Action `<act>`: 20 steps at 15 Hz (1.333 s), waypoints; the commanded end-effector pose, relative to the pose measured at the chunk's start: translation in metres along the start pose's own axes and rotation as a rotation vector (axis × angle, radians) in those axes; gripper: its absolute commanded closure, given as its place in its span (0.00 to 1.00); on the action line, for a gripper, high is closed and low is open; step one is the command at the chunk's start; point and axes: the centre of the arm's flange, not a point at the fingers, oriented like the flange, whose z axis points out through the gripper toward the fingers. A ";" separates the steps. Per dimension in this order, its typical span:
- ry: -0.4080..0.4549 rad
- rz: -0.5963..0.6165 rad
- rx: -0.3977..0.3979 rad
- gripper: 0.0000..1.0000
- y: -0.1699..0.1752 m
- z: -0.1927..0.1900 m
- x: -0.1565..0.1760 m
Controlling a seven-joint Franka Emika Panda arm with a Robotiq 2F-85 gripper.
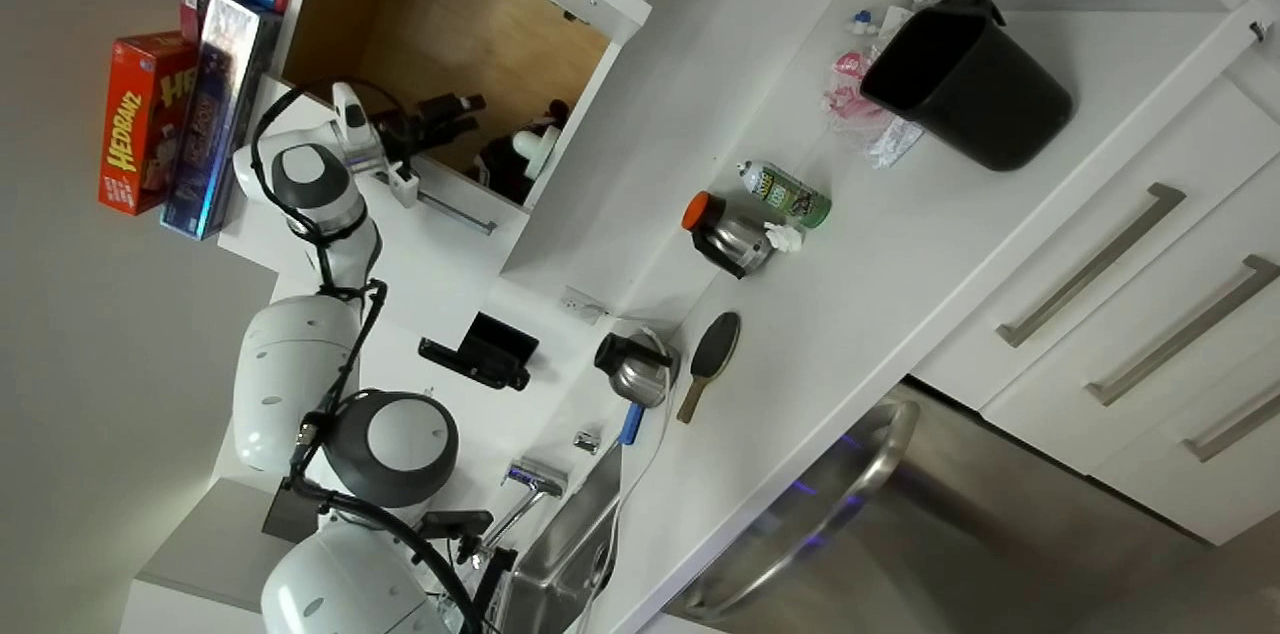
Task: Take the object and put it in the cupboard
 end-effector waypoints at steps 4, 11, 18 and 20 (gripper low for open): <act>-0.074 -0.024 -0.211 0.00 0.056 -0.031 0.034; -0.351 -0.206 -0.356 0.00 0.143 -0.054 0.003; -0.574 -0.363 -0.278 0.00 0.207 -0.053 -0.023; -0.592 -0.387 -0.241 0.00 0.222 -0.050 -0.029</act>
